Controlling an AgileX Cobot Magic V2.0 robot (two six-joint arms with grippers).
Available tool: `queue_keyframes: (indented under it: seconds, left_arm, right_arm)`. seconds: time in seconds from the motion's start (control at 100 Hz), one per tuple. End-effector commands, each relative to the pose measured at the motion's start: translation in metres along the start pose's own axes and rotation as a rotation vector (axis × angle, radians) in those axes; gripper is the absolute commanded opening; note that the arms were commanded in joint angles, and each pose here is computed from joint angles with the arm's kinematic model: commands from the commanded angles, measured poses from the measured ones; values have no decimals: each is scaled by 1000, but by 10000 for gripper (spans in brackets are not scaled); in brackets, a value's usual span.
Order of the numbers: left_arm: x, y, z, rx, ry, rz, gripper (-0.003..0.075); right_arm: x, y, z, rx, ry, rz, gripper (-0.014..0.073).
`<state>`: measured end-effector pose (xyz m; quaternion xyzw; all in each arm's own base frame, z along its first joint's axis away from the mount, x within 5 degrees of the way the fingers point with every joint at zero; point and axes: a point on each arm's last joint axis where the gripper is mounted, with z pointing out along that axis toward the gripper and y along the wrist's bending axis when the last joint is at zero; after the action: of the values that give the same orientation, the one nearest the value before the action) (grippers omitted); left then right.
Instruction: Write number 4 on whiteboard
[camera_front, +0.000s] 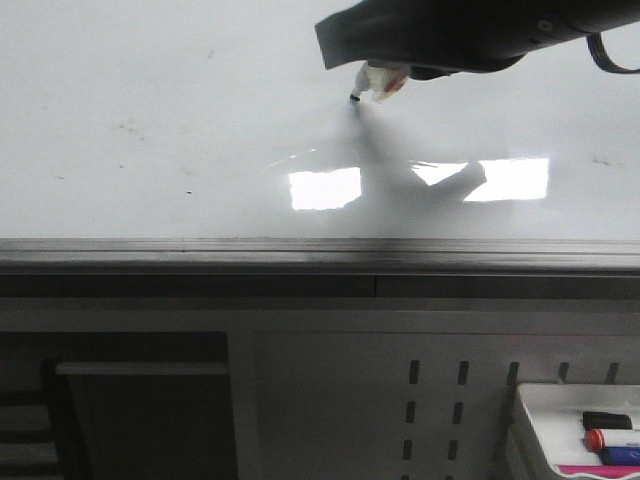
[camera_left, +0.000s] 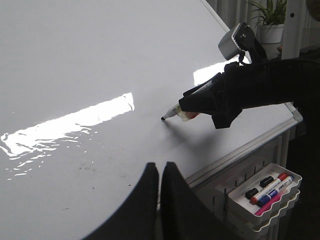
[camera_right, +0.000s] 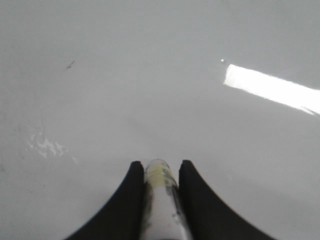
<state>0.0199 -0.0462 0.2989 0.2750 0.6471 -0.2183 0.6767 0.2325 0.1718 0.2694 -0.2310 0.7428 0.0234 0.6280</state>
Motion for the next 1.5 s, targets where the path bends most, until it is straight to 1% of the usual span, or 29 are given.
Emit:
queue_keyframes:
  seconds: [0.0, 0.15, 0.29, 0.66, 0.82, 0.91, 0.92, 0.93, 0.94, 0.95, 0.96, 0.98, 0.99, 1.0, 1.01, 1.02, 1.03, 1.04, 1.06, 1.09, 1.13, 1.14, 1.23, 1.489]
  left_arm:
    - [-12, 2, -1, -24, -57, -40, -20]
    - [-12, 2, -1, -24, -57, -40, -20]
    - [-12, 2, -1, -24, -57, -40, -20]
    - [-12, 2, -1, -24, -57, -40, -20]
    - [-12, 2, -1, -24, -57, -40, -20]
    - [-12, 2, -1, -24, -57, -40, -20]
    - [-12, 2, -1, -24, -57, -40, -20]
    - [-12, 2, -1, -24, -57, -40, -20]
    - [-12, 2, -1, -24, -57, -40, -20]
    - [-12, 2, -1, -24, -57, -40, -20]
    - [-12, 2, -1, -24, -57, -40, -20]
    - [-12, 2, -1, -24, -57, -40, -20]
    - [-12, 2, -1, -24, -57, -40, -20]
    - [-12, 2, -1, -24, -57, -40, -20]
    - [-12, 2, -1, -24, -57, -40, -20]
    - [-12, 2, -1, -24, -57, -40, -20]
    - [-12, 2, -1, -24, -57, -40, -20]
    - [-12, 2, -1, -24, -57, -40, -20]
    - [-12, 2, -1, -24, -57, -40, -20]
    - [-12, 2, -1, -24, -57, -40, -20]
    - [-12, 2, -1, -24, -57, -40, -20]
    - [-12, 2, -1, -24, -57, -40, -20]
    - [-12, 2, -1, -24, -57, -40, -20]
    - [-12, 2, -1, -24, -57, -40, -20]
  right_arm:
    - [-7, -3, 3, 4, -16, 0, -64]
    - [0, 8, 2, -112, 59, -2, -64]
    - [4, 14, 1, -182, 104, 0, -64]
    - [3, 14, 0, -185, 101, 1, -64]
    - [-3, 8, -5, -154, 69, 12, -64]
    - [-4, 4, -7, -130, 81, -36, -64]
    - [-3, 3, -7, -118, 88, -23, -64]
    - [-2, 2, -7, -112, 93, -42, -64]
    - [-2, 1, -8, -101, 101, -23, -64]
    - [-2, -1, -8, -87, 102, -39, -64]
    - [-2, -2, -9, -75, 114, -17, -64]
    - [-1, -5, -9, -47, 121, -34, -64]
    - [0, -7, -9, -24, 135, -15, -64]
    - [0, -8, -10, -14, 139, -33, -64]
    - [1, -10, -10, 1, 152, -14, -64]
    - [1, -12, -10, 24, 158, -35, -64]
    - [2, -14, -11, 39, 172, -19, -64]
    - [2, -16, -12, 63, 178, -38, -64]
    - [4, -20, -13, 102, 199, -27, -64]
    - [6, -24, -15, 141, 231, -60, -66]
    - [7, -29, -18, 180, 269, -70, -71]
    - [8, -31, -20, 192, 282, -91, -72]
    - [9, -32, -24, 184, 321, -104, -72]
    - [7, -32, -26, 173, 314, -94, -72]
